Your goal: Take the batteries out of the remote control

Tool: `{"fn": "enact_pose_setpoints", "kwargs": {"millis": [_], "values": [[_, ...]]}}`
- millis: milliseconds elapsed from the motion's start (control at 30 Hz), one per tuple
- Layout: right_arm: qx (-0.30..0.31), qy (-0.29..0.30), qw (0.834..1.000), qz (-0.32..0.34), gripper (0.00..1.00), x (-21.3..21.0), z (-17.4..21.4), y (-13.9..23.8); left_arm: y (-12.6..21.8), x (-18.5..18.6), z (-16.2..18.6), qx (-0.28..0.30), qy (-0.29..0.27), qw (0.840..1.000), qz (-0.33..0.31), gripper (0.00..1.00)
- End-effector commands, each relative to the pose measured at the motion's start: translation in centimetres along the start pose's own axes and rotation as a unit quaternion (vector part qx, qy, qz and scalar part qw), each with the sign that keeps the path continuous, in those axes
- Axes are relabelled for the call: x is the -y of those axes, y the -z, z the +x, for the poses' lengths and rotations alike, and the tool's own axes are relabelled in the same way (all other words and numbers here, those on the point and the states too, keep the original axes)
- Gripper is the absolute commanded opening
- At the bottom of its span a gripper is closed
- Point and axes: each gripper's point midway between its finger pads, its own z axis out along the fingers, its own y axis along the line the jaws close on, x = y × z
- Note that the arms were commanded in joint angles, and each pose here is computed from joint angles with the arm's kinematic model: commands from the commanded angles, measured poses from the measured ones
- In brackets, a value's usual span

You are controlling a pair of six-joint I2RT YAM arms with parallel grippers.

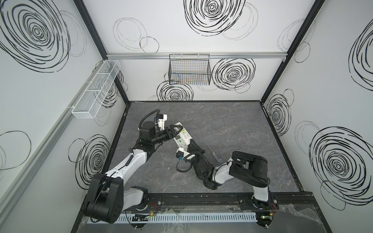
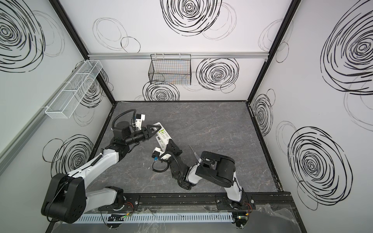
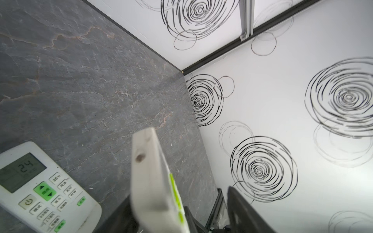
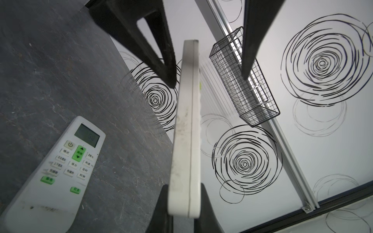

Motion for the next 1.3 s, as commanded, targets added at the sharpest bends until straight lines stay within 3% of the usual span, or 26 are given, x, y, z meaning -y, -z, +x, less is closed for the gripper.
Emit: {"fn": "enact_pose_setpoints", "kwargs": {"millis": [0,33,133,233,300,433,567,900,1100,1167,1267], "values": [[0.025,-0.073,0.997,0.0,0.0,2.3,-1.5,0.0,0.8,1.8,-0.8,0.013,-0.042,0.998,0.035,0.94],[0.029,-0.086,0.996,-0.012,0.0,2.4,-1.5,0.1,1.0,1.9,-1.2,0.018,-0.045,0.998,0.036,0.99],[0.028,-0.137,0.989,-0.048,0.0,2.9,-1.1,0.0,1.9,2.3,-2.2,0.033,-0.059,0.997,0.041,0.96],[0.029,-0.207,0.972,-0.11,0.0,3.5,-0.5,0.0,2.6,2.9,-2.8,0.038,-0.088,0.994,0.052,0.96],[0.028,-0.269,0.95,-0.155,0.0,4.3,-0.1,-0.2,2.9,3.0,-3.2,0.039,-0.1,0.993,0.052,0.96],[0.058,-0.393,0.889,-0.227,0.0,7.5,0.4,0.3,3.2,2.8,-3.8,0.035,-0.133,0.989,0.047,0.96],[0.081,-0.463,0.836,-0.284,0.0,10.2,0.8,1.1,3.0,2.1,-3.2,0.011,-0.179,0.983,0.034,0.96],[0.112,-0.526,0.736,-0.411,0.0,9.7,0.0,3.9,3.3,2.6,-1.3,-0.047,-0.276,0.958,0.057,0.96],[0.107,-0.583,0.648,-0.478,0.0,8.6,0.1,5.1,3.2,3.2,-0.4,-0.066,-0.293,0.95,0.081,0.96],[0.105,-0.586,0.631,-0.497,0.0,8.0,0.0,5.6,3.0,3.7,0.5,-0.078,-0.298,0.946,0.104,0.96],[0.082,-0.577,0.622,-0.524,0.0,6.9,0.0,5.6,2.7,4.2,1.2,-0.089,-0.283,0.946,0.131,0.96]]}}
